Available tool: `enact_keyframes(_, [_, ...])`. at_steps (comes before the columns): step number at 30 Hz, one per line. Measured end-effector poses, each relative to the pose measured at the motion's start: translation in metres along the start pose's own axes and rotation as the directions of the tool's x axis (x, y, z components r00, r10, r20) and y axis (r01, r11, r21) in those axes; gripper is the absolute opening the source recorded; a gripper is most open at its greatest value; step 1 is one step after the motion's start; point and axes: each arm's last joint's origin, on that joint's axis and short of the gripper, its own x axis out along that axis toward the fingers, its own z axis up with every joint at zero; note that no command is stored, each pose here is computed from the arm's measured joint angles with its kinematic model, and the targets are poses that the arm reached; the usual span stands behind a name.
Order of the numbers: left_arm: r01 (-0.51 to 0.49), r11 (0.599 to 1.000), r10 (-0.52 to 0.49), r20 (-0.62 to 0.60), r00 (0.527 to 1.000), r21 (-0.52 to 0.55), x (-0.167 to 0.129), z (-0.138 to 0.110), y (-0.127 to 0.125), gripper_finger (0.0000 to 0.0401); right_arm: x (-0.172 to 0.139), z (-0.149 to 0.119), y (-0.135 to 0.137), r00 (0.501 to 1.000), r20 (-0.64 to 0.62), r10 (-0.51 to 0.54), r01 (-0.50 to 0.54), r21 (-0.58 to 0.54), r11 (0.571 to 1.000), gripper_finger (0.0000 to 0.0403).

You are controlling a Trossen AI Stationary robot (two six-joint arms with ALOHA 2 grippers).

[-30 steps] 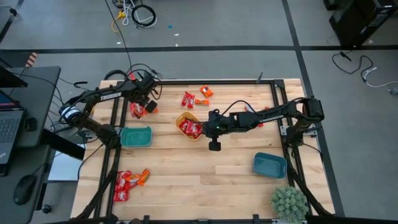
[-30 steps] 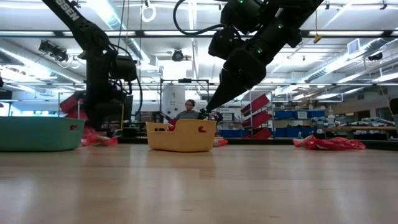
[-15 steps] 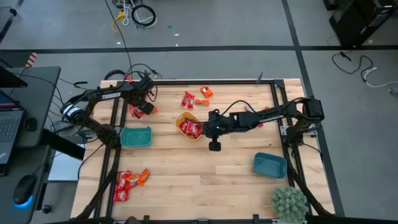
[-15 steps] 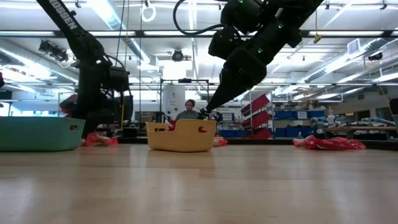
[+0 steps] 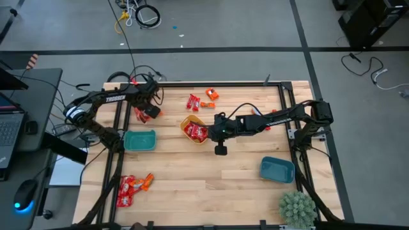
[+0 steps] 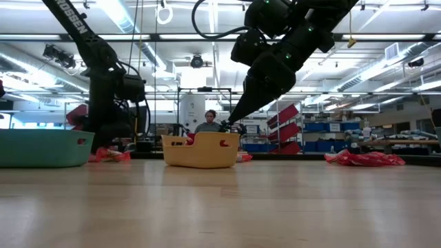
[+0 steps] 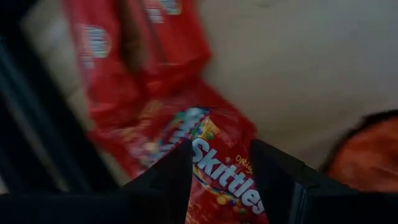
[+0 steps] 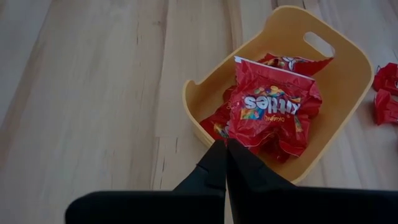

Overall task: Sort candy
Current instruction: Put the red candy into the yellow bin

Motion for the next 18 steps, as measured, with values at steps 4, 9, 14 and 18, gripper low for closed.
enact_keyframes(4, [0.012,0.999,-0.012,0.002,1.000,0.044,0.002,-0.004,-0.005,0.0161,0.000,0.000,0.000,1.000,0.000,0.000,0.000,-0.006,1.000,0.0001])
enact_keyframes(9, [0.008,0.996,-0.011,0.028,1.000,0.089,0.005,-0.008,-0.011,0.0112,0.000,0.000,0.000,1.000,0.000,0.000,0.000,-0.008,1.000,0.0000])
enact_keyframes(14, [-0.005,0.990,-0.006,0.077,0.997,0.140,0.006,-0.006,-0.016,0.0014,0.000,0.000,0.000,1.000,0.000,0.000,0.000,-0.008,1.000,0.0000])
enact_keyframes(18, [-0.034,0.987,0.018,0.106,0.994,0.157,0.003,-0.003,-0.018,0.0005,0.000,0.000,0.000,1.000,-0.001,0.000,0.000,-0.009,1.000,0.0001])
